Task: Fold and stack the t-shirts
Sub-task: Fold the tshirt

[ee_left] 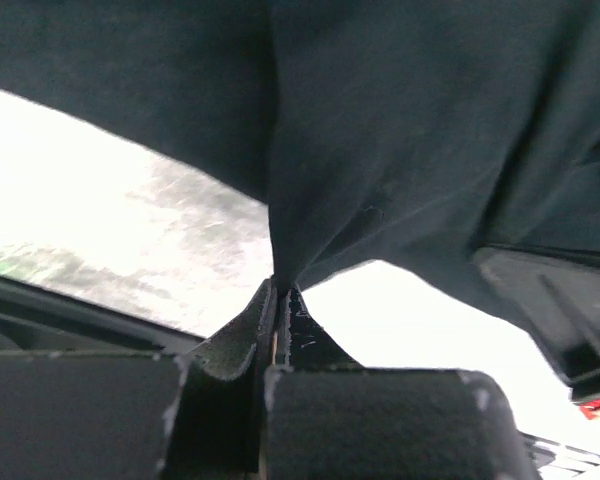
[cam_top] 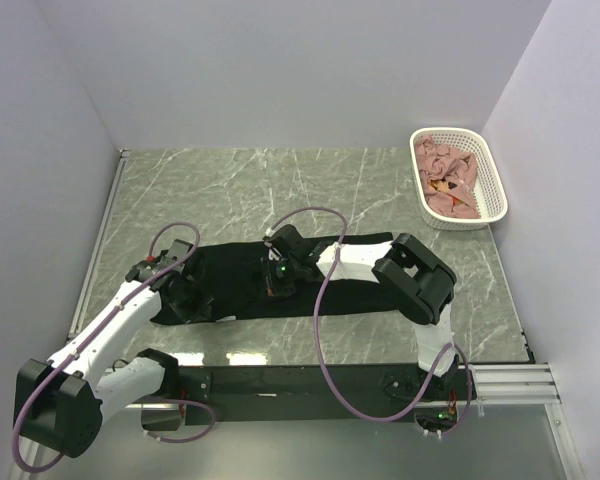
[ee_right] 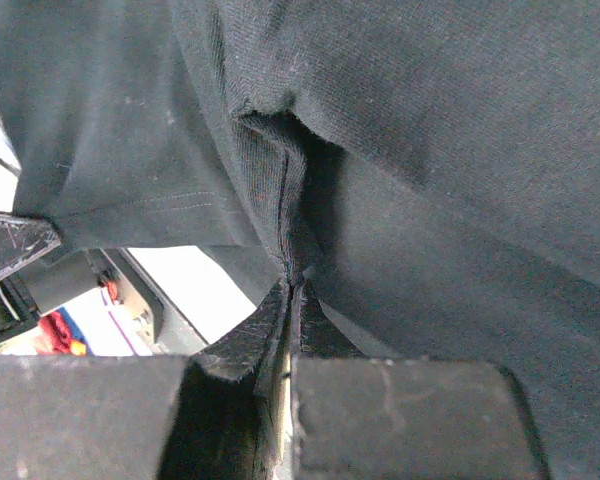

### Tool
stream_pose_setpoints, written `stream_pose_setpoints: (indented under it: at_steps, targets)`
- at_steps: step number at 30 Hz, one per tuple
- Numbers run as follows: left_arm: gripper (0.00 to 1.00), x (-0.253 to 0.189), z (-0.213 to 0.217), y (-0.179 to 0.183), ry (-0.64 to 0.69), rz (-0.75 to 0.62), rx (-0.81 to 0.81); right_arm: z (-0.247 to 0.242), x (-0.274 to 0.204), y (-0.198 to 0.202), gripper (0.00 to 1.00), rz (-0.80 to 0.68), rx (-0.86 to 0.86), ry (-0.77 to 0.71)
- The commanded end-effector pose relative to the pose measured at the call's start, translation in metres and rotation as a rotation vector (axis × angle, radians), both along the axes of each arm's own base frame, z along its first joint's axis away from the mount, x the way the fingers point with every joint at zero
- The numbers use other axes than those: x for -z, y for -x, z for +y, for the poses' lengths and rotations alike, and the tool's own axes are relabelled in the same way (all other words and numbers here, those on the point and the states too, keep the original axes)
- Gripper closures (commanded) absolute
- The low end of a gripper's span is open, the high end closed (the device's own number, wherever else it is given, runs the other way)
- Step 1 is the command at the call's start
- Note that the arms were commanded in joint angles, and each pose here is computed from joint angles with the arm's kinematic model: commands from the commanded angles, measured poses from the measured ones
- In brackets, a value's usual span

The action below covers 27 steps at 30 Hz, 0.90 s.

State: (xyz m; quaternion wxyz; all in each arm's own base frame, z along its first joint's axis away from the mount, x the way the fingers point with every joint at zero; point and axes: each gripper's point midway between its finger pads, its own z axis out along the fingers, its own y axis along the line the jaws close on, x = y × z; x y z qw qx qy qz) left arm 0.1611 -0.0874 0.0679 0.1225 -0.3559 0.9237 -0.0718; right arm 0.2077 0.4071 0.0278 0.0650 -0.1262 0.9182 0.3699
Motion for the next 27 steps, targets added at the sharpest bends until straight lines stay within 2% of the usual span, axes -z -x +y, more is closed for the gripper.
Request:
stream_pose_setpoints:
  at_steps: [1, 16, 24, 27]
  targets:
    - [0.99, -0.003, 0.008, 0.008, -0.037, 0.025, 0.016, 0.004, -0.007, -0.008, 1.00, -0.040, -0.001, 0.013]
    - [0.99, -0.006, 0.015, 0.012, -0.060, 0.053, 0.053, -0.004, -0.001, -0.018, 0.98, -0.064, -0.002, 0.074]
    - [0.96, 0.003, 0.000, -0.001, 0.000, 0.040, 0.077, -0.005, -0.012, -0.020, 0.81, -0.097, -0.020, 0.070]
    - [0.95, 0.006, -0.006, -0.008, 0.021, 0.034, 0.087, -0.010, -0.024, -0.023, 0.71, -0.135, -0.014, 0.082]
